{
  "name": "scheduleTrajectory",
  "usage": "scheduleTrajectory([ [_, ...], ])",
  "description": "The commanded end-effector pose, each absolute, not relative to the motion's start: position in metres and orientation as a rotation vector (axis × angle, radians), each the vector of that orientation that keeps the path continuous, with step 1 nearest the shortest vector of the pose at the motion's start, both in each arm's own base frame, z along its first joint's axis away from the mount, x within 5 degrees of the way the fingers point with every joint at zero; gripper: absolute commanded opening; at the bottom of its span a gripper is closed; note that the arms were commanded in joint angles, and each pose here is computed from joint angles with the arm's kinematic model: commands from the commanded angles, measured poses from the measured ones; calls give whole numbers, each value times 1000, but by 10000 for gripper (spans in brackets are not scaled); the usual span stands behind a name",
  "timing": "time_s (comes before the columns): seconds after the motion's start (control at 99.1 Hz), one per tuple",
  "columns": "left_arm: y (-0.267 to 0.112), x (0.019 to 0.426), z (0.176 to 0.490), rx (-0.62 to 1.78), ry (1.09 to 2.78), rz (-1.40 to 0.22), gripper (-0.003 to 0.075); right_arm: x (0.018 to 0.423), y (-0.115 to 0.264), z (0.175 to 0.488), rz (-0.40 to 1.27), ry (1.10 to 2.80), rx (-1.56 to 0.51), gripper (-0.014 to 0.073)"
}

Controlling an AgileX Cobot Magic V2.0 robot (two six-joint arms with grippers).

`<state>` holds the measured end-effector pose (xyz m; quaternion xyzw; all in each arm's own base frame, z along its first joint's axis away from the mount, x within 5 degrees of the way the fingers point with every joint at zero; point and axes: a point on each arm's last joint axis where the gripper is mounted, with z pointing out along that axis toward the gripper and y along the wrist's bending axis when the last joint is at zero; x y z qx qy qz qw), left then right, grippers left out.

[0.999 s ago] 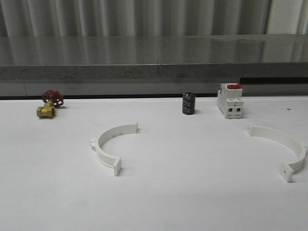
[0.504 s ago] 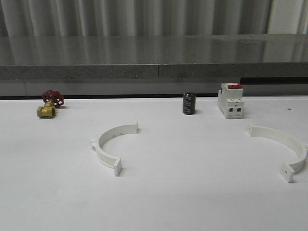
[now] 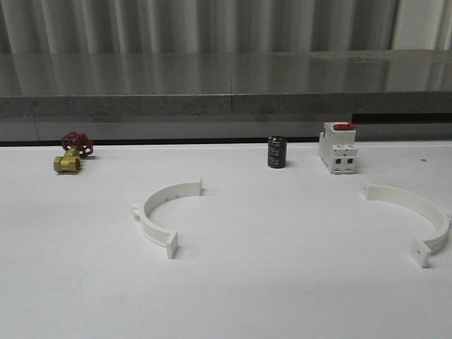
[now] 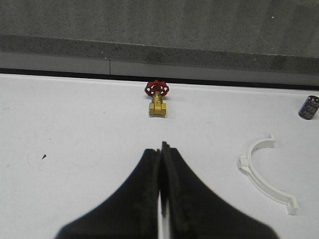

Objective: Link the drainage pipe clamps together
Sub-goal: 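Move the right gripper over the other white clamp half, then grasp the second clamp half by its tab with the right gripper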

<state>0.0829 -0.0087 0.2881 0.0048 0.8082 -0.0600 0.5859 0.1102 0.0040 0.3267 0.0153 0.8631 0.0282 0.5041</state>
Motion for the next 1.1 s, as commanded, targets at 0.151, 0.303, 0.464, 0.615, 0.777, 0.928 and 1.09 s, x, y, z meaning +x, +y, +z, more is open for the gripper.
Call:
scheduleTrajectory([
  [0.151,-10,84,302,19,1796,-164,-21,150,4,336,44,2087,28,-68],
  [0.303,-10,84,302,19,1796,-164,-21,166,4,323,48,2170,32,-68],
  [0.464,-10,84,302,19,1796,-164,-21,178,5,306,57,2295,42,-62],
  [0.615,-10,84,302,19,1796,-164,-21,182,6,296,56,2385,45,103],
  [0.777,-10,84,302,19,1796,-164,-21,184,6,294,57,2395,46,438],
  [0.928,-10,84,302,19,1796,-164,-21,190,6,300,71,2303,53,529],
  [1.09,-10,84,302,19,1796,-164,-21,252,9,267,83,2491,75,529],
])
